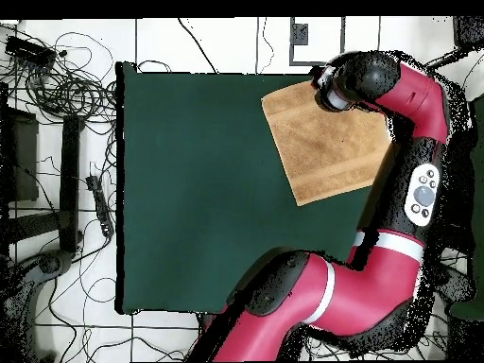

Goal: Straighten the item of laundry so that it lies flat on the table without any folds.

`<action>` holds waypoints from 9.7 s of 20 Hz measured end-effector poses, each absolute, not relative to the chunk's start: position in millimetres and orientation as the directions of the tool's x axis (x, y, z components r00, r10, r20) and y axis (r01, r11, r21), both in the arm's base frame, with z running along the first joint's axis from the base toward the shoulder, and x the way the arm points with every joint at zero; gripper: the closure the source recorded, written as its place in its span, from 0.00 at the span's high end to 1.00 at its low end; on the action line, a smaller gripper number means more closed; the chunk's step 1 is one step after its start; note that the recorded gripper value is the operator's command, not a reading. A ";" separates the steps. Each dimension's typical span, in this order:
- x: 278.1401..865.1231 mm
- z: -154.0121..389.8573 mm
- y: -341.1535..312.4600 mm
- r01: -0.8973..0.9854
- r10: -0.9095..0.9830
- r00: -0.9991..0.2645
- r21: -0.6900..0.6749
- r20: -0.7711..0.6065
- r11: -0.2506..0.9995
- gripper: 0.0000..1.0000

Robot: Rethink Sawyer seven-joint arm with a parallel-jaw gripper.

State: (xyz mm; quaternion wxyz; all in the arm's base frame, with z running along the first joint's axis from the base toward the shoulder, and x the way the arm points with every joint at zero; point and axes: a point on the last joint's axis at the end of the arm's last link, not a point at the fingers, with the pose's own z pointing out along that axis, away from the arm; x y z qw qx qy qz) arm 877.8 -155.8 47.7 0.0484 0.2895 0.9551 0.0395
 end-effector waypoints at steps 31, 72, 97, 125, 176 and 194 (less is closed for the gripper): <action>880.3 205.9 -152.3 0.521 0.533 -0.833 0.114 -0.149 0.846 1.00; 777.9 36.7 -143.7 0.447 0.441 -0.881 0.002 -0.173 0.895 1.00; 718.5 -14.0 -117.6 0.387 0.381 -0.910 -0.006 -0.161 0.922 1.00; 690.7 -41.9 -129.7 0.404 0.403 -0.896 0.037 -0.188 0.914 1.00; 676.5 -48.2 -118.8 0.344 0.337 -0.892 0.031 -0.299 0.938 1.00; 650.8 -43.3 -32.2 0.355 0.348 -0.902 0.022 -0.255 0.935 1.00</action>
